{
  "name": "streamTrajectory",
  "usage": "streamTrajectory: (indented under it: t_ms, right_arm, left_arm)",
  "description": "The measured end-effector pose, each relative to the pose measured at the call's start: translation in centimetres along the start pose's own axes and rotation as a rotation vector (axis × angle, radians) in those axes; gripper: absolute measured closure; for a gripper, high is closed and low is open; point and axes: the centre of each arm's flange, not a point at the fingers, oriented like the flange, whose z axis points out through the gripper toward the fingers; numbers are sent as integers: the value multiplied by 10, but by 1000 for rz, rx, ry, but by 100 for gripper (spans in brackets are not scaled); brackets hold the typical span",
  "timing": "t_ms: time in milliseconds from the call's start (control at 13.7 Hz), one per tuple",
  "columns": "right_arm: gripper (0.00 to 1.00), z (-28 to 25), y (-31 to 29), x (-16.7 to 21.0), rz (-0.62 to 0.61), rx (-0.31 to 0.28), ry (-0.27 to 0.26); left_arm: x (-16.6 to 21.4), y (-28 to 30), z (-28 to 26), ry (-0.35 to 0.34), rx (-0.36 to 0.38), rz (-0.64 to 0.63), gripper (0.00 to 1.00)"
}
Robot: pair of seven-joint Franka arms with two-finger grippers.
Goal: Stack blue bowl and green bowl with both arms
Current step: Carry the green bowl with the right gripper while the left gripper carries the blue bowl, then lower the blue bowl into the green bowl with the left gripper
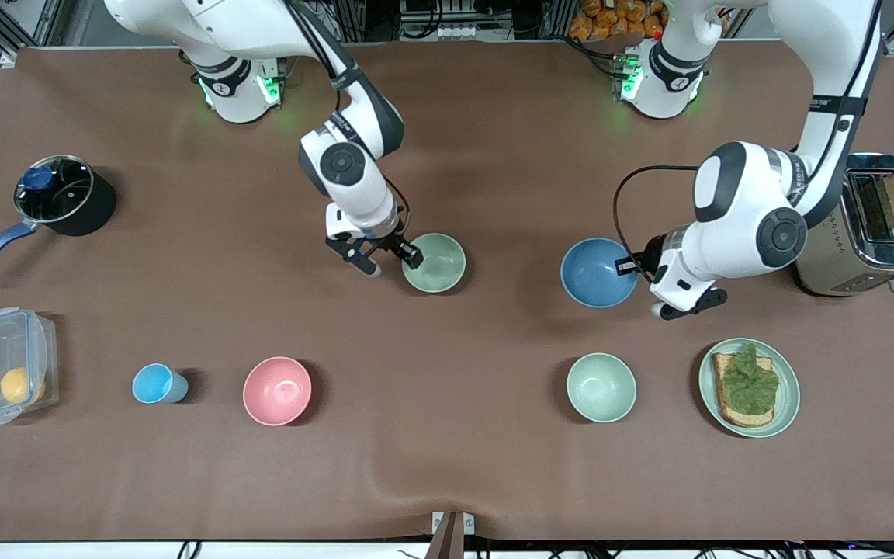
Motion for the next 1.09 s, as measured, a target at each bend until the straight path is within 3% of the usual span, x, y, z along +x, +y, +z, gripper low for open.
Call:
streamTrajectory:
  t_ms: [73,219,438,656,875,1094]
  right_arm:
    - [0,-14,-4,14,28,-39,-23]
    - [0,-41,-10,44,110,-72,-90]
    - [0,-46,-4,71,241,-59,-204]
    - [0,-6,0,76,382,-50,-329]
    - [0,45,6,84,481,-49,-369]
    - [0,60,10,90,565,-31,-431]
  left_arm:
    - [-5,9,4,-4,5,-3,93]
    - [-19,31,13,-21,-2,-19,93]
    - [-41,71,27,-48,-23,-22,93]
    - [-57,113,58,-68,-10,-32,93]
    - [-74,154,97,-47,-15,-44,93]
    - [-85,175,107,-9,-43,-55,93]
